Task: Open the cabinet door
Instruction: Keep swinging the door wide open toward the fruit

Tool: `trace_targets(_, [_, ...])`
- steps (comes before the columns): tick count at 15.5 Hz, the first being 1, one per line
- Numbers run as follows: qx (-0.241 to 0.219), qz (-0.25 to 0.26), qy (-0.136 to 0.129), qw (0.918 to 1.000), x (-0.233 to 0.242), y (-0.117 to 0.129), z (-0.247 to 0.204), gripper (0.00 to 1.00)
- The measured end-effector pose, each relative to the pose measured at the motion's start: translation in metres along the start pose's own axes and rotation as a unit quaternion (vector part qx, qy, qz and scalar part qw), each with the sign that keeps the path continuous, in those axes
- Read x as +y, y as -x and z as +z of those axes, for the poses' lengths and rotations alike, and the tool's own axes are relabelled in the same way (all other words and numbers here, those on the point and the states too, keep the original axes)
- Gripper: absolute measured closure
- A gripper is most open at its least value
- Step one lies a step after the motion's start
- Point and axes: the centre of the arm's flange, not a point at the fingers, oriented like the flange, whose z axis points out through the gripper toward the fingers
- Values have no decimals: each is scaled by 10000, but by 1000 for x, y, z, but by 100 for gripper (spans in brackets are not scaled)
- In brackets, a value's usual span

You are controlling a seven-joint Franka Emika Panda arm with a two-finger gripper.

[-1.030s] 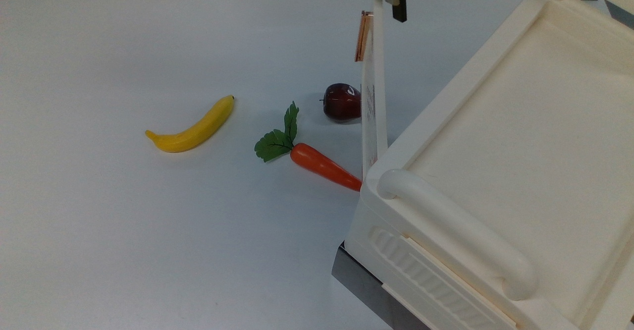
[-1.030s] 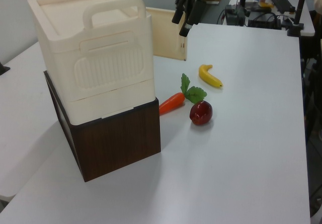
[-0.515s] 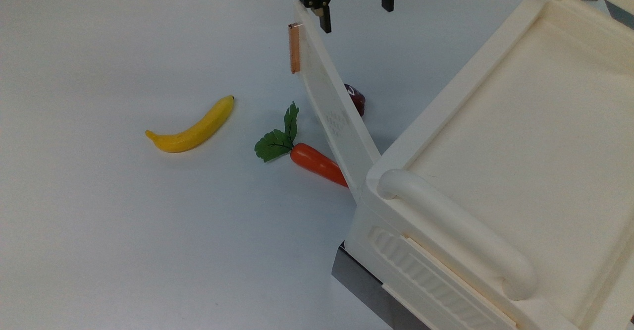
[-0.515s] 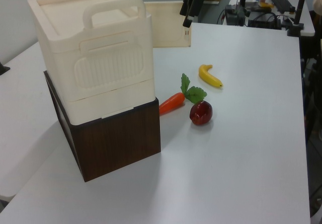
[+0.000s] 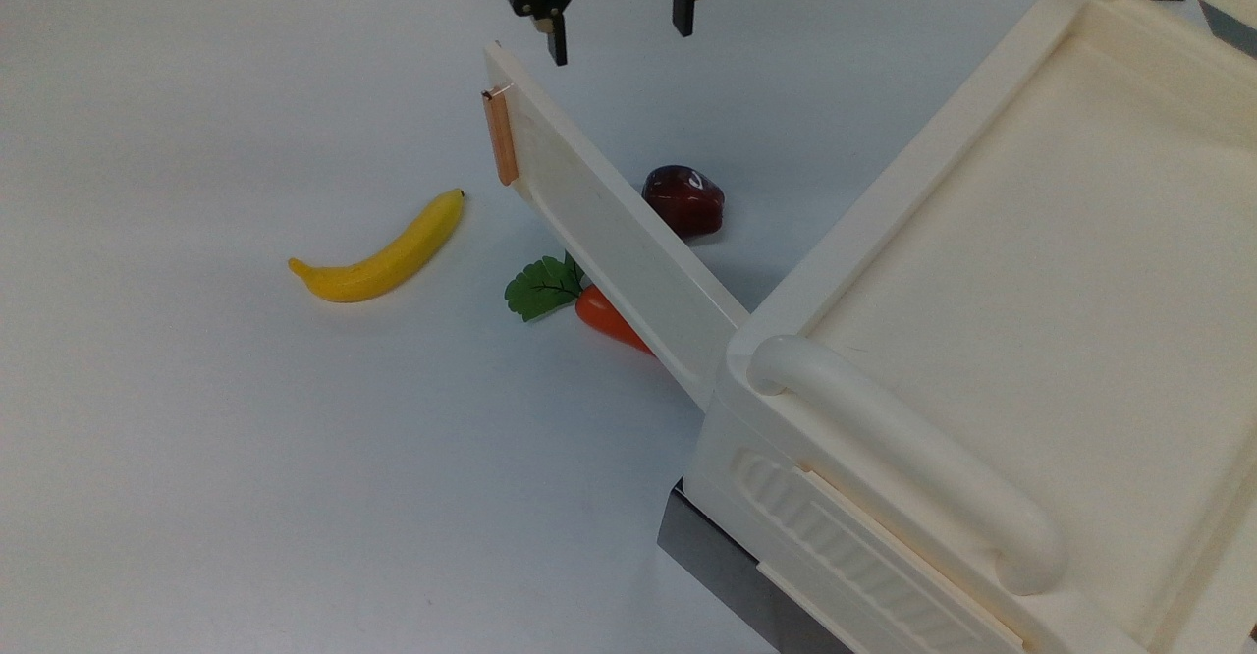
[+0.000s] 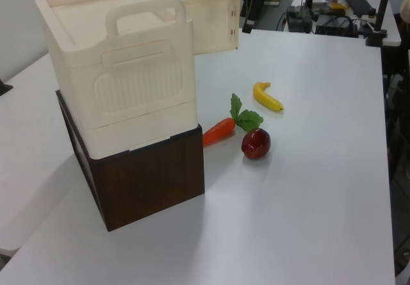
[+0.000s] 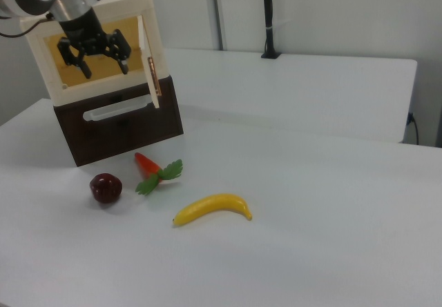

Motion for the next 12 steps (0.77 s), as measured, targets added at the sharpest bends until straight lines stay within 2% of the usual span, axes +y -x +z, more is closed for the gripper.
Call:
trace_targets(9, [-452,1122,49,9927,45,15,45,0])
trace_targets(12, [-859,1354,12,9871,62,31,59,0])
